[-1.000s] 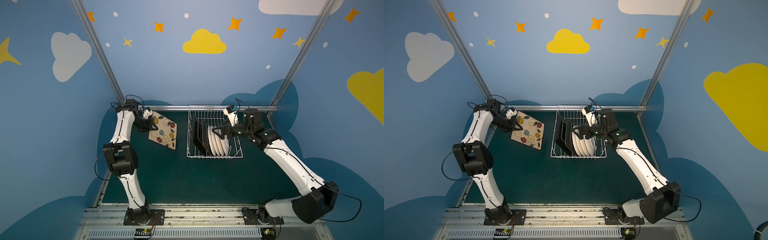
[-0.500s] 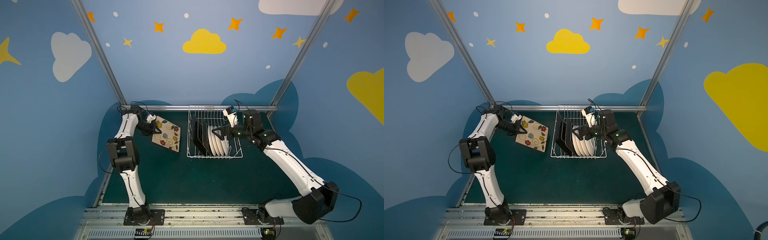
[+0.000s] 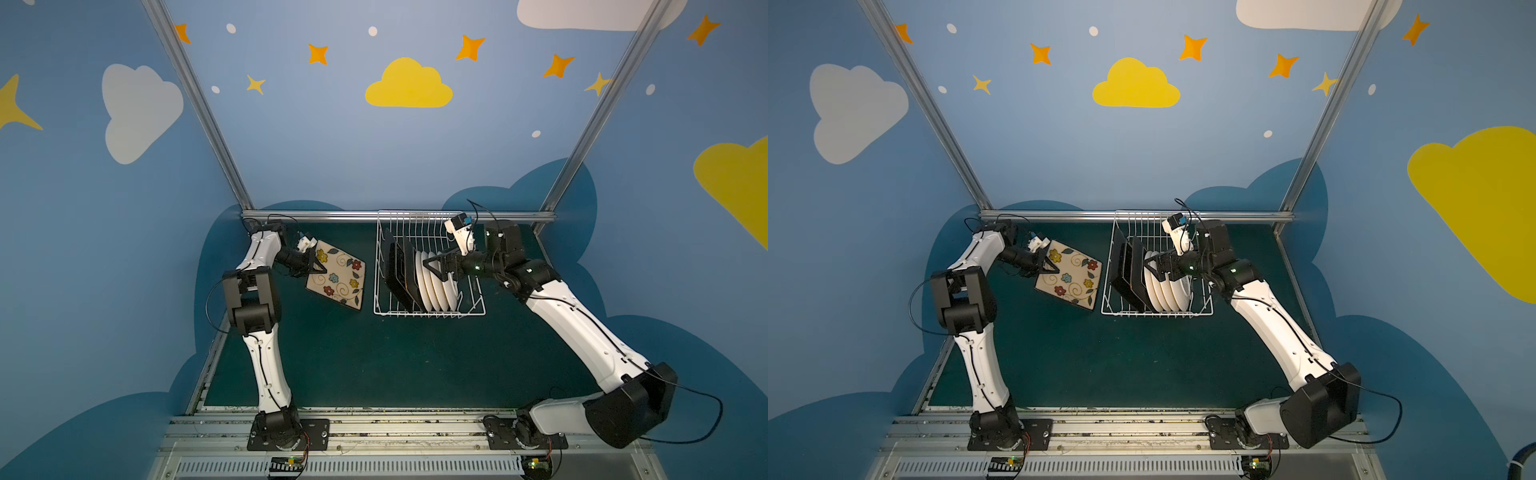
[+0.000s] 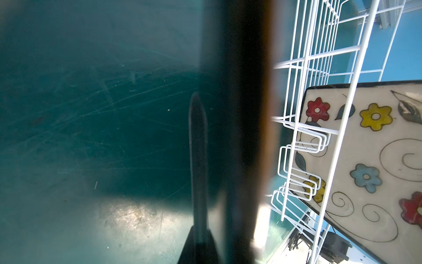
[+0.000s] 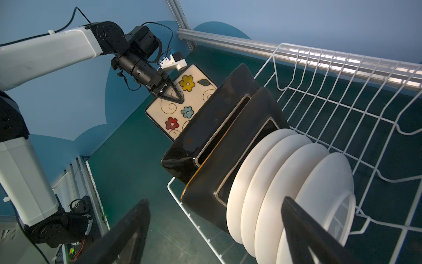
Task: Unload the plates from the dish rack
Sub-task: Place a plate at the top-left of the table.
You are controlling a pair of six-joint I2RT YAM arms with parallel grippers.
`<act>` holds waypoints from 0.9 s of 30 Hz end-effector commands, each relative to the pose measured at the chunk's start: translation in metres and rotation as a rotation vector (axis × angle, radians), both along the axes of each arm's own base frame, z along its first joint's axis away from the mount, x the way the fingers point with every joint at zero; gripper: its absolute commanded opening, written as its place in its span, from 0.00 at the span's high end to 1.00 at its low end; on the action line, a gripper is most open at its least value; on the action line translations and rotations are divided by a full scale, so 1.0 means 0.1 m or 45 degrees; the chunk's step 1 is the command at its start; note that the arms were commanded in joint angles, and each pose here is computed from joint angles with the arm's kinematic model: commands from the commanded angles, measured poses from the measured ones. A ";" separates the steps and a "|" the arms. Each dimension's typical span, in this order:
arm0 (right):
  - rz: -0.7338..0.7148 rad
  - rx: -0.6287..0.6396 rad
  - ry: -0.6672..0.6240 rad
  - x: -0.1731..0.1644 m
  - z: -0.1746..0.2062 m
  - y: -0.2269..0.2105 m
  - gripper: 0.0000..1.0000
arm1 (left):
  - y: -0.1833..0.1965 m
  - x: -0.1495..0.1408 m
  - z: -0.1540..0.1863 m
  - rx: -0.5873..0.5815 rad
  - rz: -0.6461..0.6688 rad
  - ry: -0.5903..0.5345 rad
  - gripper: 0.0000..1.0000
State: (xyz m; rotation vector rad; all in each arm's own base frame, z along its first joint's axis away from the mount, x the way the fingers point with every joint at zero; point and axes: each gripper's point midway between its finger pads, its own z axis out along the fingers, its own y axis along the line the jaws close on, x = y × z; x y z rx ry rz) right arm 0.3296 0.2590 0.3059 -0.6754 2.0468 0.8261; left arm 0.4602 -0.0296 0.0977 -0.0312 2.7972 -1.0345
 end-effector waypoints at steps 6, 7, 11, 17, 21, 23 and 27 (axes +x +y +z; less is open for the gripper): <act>0.010 0.018 -0.017 -0.04 0.08 0.01 0.11 | 0.12 0.15 0.00 -0.065 0.085 -0.023 0.86; 0.012 0.015 -0.017 -0.05 0.08 0.01 0.11 | 0.16 0.15 -0.03 -0.057 0.094 -0.018 0.84; 0.014 0.004 -0.017 -0.05 0.07 0.01 0.11 | 0.21 0.13 -0.12 -0.060 0.112 0.016 0.74; 0.019 0.012 -0.011 -0.06 0.08 0.01 0.11 | 0.22 0.09 -0.23 -0.066 0.103 0.051 0.61; 0.020 0.016 -0.015 -0.06 0.09 0.02 0.11 | 0.22 0.10 -0.27 -0.075 0.103 0.057 0.59; 0.019 0.016 -0.010 -0.06 0.09 0.02 0.11 | 0.22 0.11 -0.30 -0.072 0.105 0.062 0.59; 0.018 0.006 -0.012 -0.07 0.08 0.01 0.11 | 0.25 0.11 -0.36 -0.044 0.123 0.084 0.57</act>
